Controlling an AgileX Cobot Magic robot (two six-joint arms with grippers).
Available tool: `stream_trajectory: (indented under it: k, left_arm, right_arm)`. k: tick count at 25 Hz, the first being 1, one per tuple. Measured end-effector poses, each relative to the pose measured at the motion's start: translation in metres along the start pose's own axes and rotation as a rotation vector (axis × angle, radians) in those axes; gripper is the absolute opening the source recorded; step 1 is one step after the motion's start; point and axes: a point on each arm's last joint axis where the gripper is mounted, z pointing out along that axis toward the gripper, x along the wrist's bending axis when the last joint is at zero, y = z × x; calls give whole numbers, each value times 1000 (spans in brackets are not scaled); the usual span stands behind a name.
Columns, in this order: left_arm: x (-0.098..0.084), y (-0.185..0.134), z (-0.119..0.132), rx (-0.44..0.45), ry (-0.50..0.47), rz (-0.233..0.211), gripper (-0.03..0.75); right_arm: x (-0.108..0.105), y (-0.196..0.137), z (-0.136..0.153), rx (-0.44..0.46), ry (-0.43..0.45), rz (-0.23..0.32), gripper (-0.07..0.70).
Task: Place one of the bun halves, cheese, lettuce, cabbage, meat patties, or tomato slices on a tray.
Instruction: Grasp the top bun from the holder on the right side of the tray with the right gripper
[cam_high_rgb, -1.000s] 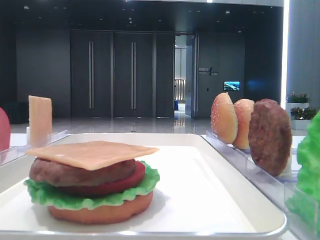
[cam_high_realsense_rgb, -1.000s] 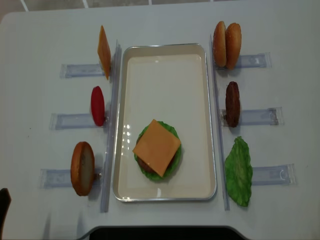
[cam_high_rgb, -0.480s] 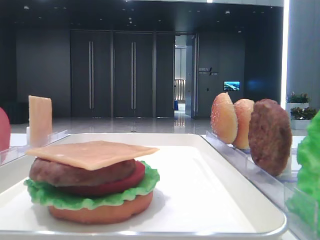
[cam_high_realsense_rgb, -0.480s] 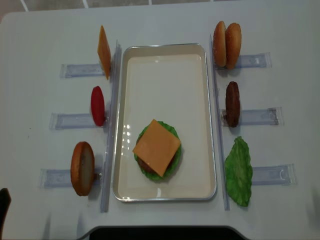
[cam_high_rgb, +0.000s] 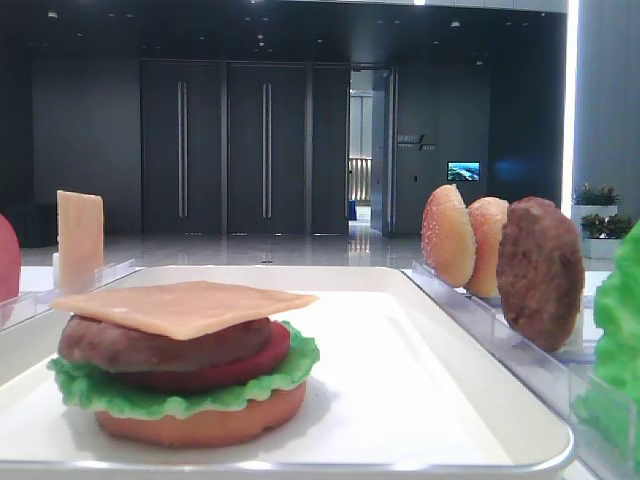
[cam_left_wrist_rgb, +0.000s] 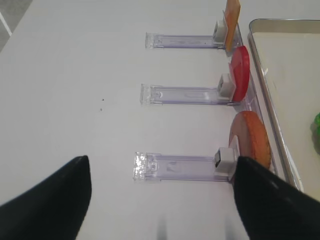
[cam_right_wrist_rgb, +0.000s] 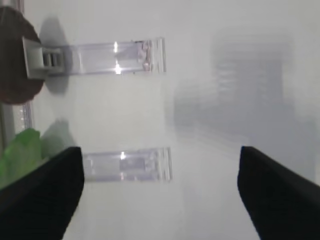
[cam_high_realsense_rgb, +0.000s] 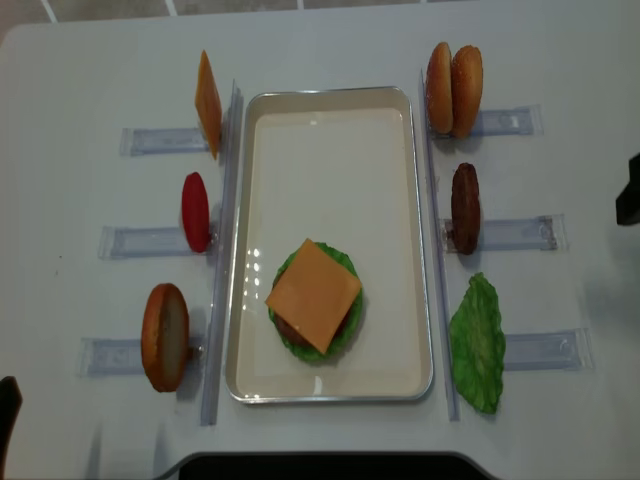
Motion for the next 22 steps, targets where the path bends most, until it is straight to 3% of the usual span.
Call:
stream_trajectory:
  k: [9, 17, 22]
  left_arm:
    - [0, 0, 0, 0, 0, 0, 692]
    - [0, 0, 0, 0, 0, 0, 692]
    - [0, 0, 0, 0, 0, 0, 692]
  right_arm:
    - [-2, 98, 34, -24, 48, -18, 591]
    - [-4, 161, 39, -88, 41, -26, 591]
    - [-7, 193, 56, -55, 43, -2, 566]
